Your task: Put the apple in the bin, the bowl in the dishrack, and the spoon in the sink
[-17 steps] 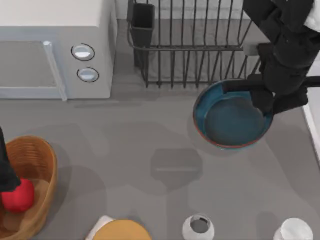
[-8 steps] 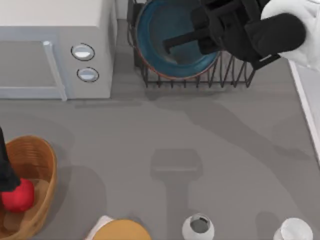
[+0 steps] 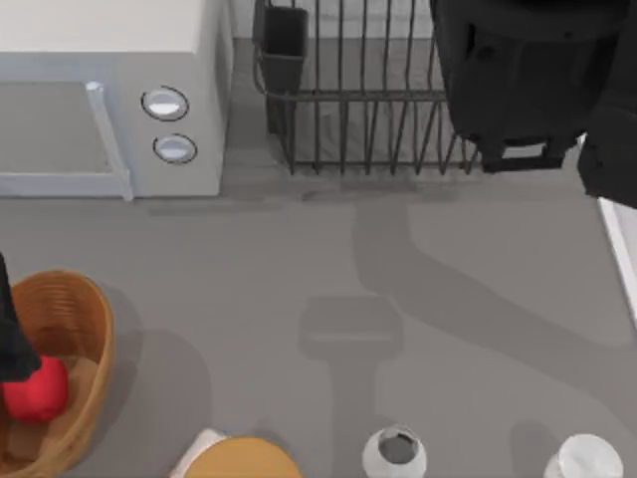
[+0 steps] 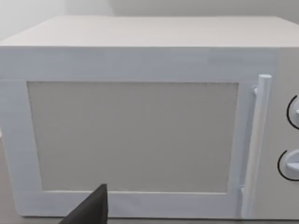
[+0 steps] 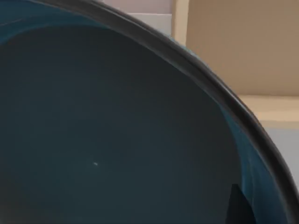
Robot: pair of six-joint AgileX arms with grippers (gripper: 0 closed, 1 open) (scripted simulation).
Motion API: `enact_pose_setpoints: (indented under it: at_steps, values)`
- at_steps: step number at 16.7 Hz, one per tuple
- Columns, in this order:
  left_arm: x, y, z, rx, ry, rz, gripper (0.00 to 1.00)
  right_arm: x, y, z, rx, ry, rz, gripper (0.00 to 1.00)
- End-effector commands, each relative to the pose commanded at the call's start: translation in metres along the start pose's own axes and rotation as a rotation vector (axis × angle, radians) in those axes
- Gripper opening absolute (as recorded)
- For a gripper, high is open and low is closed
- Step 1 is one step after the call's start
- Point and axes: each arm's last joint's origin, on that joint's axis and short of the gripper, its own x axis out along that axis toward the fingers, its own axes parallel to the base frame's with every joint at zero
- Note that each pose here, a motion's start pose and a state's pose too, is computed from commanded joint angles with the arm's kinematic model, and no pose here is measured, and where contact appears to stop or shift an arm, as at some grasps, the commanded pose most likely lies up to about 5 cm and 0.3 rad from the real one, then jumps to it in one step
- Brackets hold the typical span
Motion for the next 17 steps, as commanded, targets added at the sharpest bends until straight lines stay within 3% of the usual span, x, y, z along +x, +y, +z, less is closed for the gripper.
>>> enact_pose_setpoints:
  at_steps: [9,12,17]
  values:
    - [0.000,0.000,0.000,0.000,0.000,0.000,1.00,0.004,0.004,0.000,0.032,-0.027,-0.014,0.00]
    - [0.000,0.000,0.000,0.000,0.000,0.000,1.00,0.046,0.022,-0.031,0.027,-0.023,-0.019,0.00]
    - [0.000,0.000,0.000,0.000,0.000,0.000,1.00,0.138,0.029,-0.117,0.038,-0.036,-0.017,0.00]
